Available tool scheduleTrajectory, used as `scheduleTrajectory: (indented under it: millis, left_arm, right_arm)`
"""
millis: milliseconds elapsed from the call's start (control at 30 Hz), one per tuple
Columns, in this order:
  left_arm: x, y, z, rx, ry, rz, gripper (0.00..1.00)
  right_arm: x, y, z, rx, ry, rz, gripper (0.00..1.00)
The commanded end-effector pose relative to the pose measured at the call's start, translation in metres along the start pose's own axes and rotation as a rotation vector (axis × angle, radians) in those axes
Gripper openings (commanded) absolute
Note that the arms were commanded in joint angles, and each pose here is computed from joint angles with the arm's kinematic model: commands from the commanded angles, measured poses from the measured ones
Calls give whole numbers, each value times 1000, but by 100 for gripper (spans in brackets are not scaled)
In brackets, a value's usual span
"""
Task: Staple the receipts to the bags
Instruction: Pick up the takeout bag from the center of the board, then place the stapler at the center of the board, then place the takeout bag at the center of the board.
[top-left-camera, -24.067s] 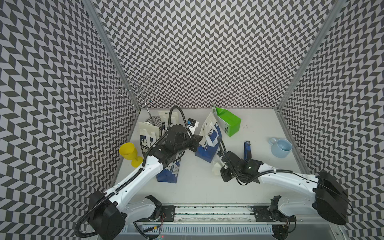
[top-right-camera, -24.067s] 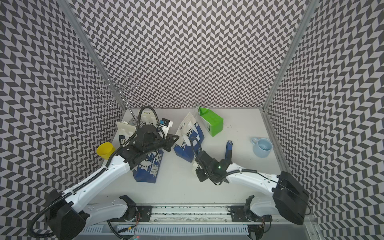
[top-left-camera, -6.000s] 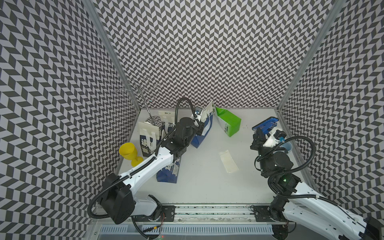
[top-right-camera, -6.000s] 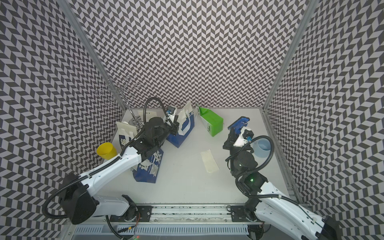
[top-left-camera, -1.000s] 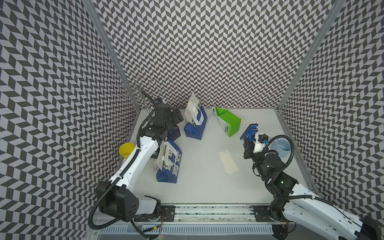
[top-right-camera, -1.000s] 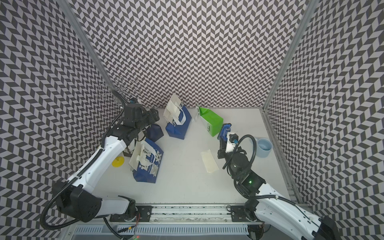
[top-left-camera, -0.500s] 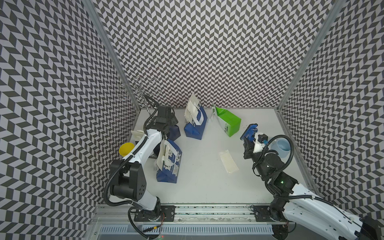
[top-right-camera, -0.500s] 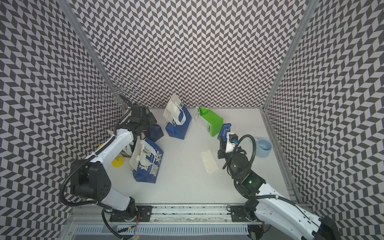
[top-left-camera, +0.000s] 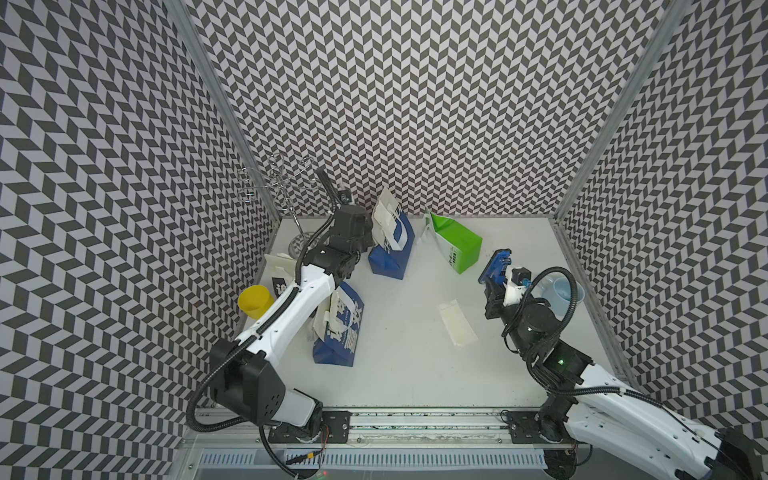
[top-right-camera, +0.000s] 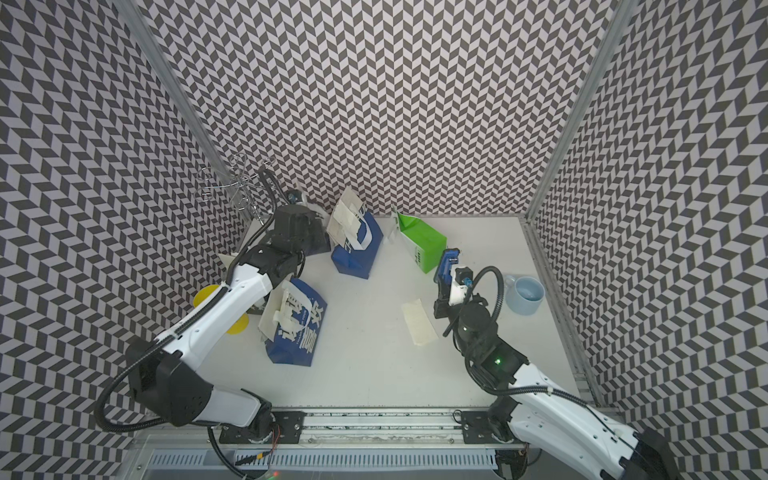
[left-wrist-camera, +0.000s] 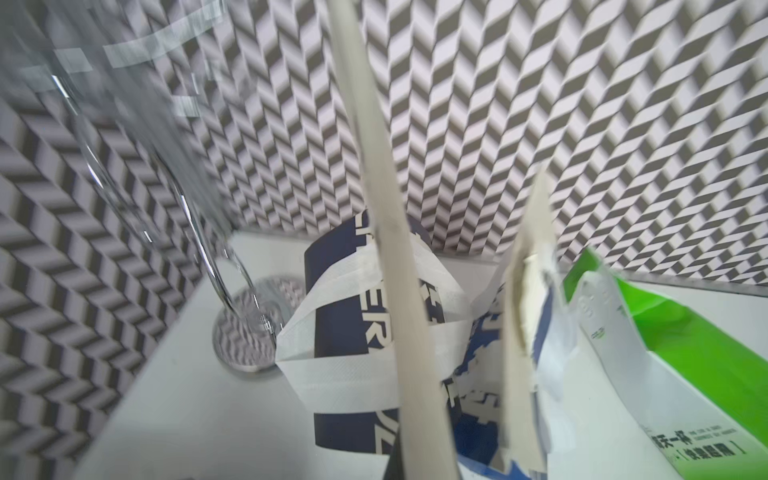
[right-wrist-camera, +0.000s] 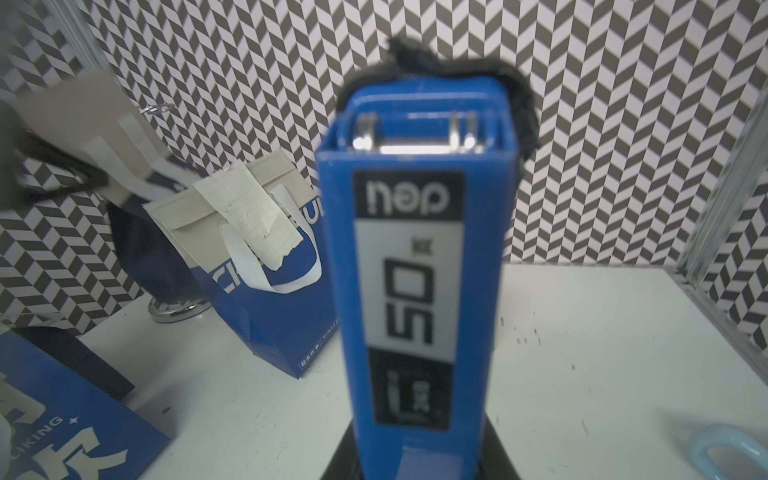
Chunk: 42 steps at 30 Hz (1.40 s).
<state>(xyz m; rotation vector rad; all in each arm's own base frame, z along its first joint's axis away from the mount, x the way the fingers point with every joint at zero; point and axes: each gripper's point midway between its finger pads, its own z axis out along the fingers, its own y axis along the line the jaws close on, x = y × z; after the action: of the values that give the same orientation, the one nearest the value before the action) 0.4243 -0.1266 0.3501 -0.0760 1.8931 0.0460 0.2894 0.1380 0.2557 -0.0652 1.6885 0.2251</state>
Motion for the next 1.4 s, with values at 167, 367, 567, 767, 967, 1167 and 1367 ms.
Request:
scheduleTrajectory:
  millis: [167, 367, 567, 767, 967, 1167, 1367]
  left_arm:
    - [-113, -6, -113, -51, -272, 225, 0]
    - [-115, -93, -181, 645, -276, 218, 0]
    - [-41, -135, -182, 907, -55, 328, 0]
    - [33, -126, -149, 826, 99, 393, 0]
    - [77, -109, -130, 732, 147, 406, 0]
    - [122, -102, -115, 692, 226, 426, 0]
    - [151, -97, -103, 658, 291, 446, 0]
  right_arm:
    - [40, -41, 35, 164, 218, 254, 0]
    - [94, -72, 43, 220, 365, 435, 0]
    - [134, -83, 46, 256, 471, 509, 0]
    - [164, -90, 49, 296, 539, 548, 1]
    - [188, -88, 54, 308, 619, 557, 3]
    - [185, -96, 51, 358, 598, 560, 39]
    - [152, -97, 47, 338, 522, 488, 68]
